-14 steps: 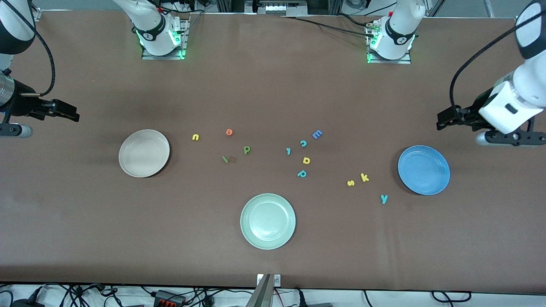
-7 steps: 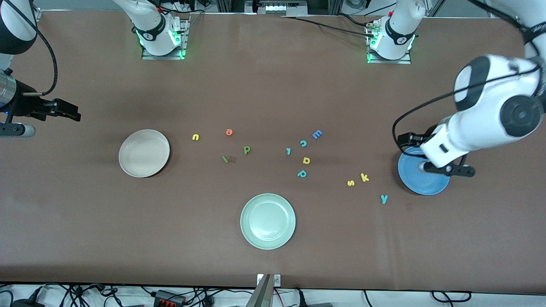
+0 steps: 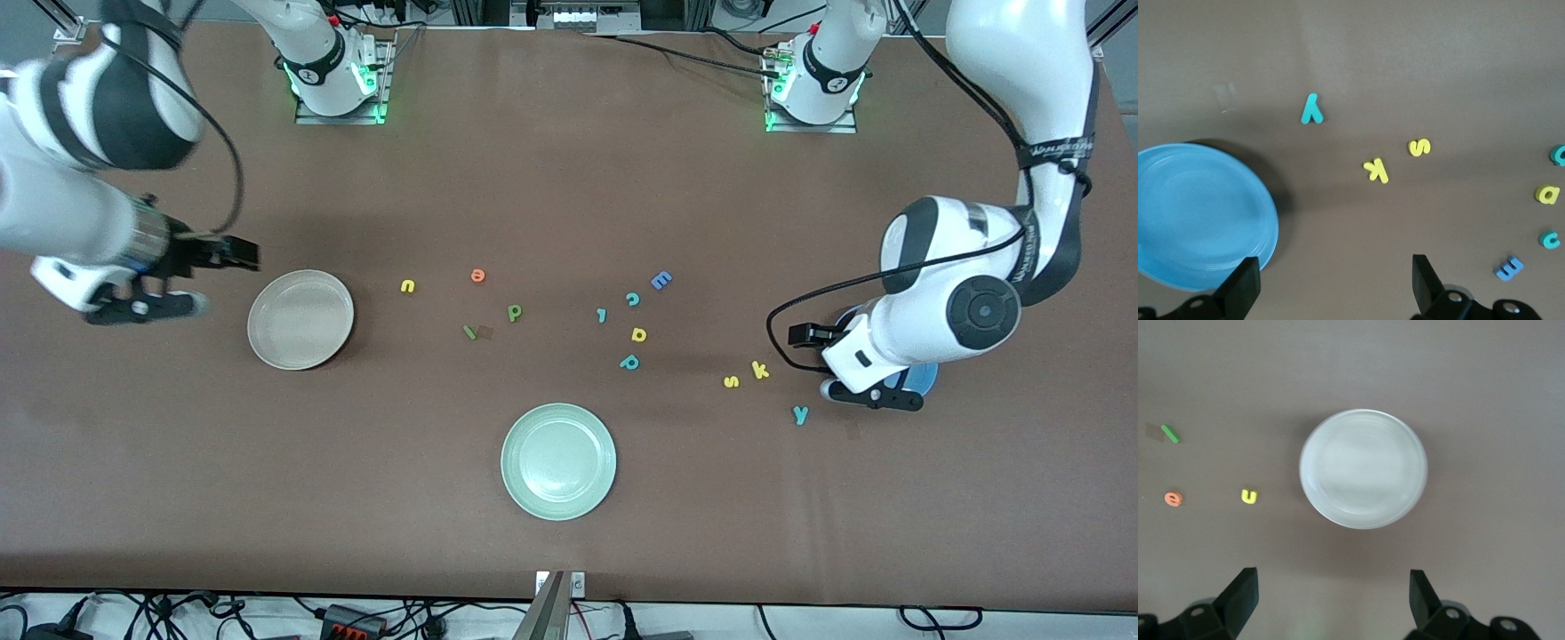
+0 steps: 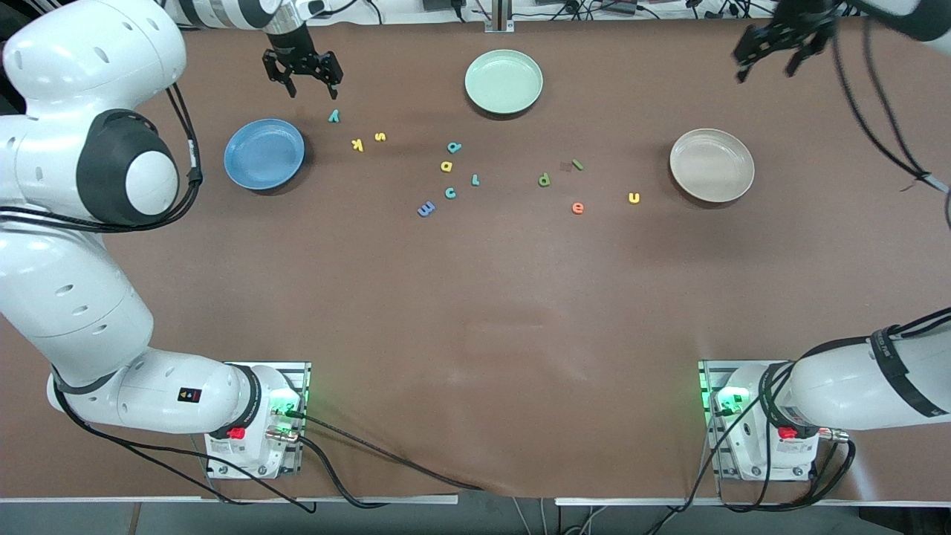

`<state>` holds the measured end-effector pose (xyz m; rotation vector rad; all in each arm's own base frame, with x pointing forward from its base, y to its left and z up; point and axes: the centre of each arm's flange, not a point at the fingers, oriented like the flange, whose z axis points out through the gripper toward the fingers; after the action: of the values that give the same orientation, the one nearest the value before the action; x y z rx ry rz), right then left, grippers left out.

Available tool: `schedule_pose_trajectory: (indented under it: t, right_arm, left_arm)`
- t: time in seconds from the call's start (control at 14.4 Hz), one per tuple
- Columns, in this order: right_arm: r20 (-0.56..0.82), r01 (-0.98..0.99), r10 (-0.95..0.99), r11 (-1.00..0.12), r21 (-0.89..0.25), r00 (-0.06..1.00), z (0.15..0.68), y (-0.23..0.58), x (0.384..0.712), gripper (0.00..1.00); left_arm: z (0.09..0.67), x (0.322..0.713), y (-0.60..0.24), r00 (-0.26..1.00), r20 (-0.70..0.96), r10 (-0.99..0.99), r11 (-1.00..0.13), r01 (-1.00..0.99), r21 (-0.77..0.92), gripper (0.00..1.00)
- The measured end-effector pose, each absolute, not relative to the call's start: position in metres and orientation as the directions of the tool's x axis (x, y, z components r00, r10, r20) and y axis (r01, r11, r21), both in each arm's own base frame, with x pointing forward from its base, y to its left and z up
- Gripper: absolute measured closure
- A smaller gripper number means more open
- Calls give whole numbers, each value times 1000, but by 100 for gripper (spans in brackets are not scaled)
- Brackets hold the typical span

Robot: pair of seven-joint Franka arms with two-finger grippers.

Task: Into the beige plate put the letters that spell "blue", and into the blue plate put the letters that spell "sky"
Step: 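Grasp the yellow k with the left gripper while the right gripper grasps the u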

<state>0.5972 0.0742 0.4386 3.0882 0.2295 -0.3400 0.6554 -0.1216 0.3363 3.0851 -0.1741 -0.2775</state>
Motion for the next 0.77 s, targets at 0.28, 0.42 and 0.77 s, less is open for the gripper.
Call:
schedule_pose_trajectory:
  t: [0.28,0.42,0.77]
  right_arm:
    - [-253,162,155,-987,7,955,349,144,603,0]
    - [-227,99,91,-995,26,970,306,174,592,0]
    - [-193,-27,-40,-997,69,980,239,219,540,0]
  left_arm:
    - [292,662,-133,978,-169,-125,-992,-118,52,0]
    - [264,664,-139,978,-165,-131,-991,-124,53,0]
    - [204,662,-146,984,-118,-134,-990,-128,57,0]
